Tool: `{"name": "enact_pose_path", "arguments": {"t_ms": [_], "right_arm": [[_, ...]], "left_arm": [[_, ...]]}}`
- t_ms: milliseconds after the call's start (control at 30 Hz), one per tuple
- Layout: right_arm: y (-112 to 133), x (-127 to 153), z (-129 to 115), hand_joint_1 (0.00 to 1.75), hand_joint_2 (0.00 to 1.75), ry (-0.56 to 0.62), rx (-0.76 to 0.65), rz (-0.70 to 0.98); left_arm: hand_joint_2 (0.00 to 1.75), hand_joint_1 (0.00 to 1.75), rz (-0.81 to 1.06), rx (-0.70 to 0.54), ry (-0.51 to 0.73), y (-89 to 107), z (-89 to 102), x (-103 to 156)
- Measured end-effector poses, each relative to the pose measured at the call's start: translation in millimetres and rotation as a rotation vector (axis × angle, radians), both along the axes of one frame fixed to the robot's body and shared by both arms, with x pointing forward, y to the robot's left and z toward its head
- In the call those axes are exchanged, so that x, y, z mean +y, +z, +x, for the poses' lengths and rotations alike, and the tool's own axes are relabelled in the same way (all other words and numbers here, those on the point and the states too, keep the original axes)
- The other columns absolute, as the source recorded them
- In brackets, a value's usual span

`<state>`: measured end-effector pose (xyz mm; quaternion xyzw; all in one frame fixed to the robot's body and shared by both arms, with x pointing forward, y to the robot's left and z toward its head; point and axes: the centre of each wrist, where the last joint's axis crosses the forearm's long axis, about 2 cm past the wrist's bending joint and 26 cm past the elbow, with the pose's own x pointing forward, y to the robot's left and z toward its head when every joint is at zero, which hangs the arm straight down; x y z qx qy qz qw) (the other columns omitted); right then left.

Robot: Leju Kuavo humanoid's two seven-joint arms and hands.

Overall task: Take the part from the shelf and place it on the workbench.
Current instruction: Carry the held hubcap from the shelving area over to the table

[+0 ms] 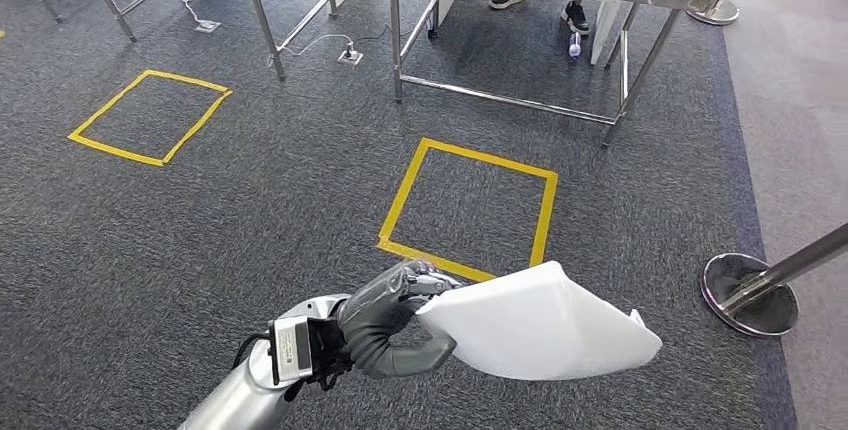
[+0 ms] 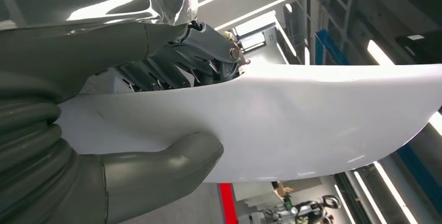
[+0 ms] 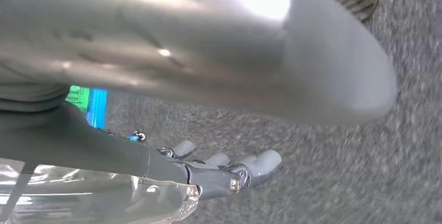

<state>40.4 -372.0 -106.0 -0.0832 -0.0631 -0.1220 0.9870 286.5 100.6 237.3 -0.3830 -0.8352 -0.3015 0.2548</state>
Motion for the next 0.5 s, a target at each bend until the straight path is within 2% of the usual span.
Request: {"name": "enact_pose_path", "arguments": {"t_ms": [500], "right_arm": [[0.3, -2.6, -0.6, 0.0, 0.0, 0.031, -0.003, -0.001]], "left_arm": [[1.75, 1.75, 0.013, 0.002, -0.006, -0.2, -0.7, -2.5]]}}
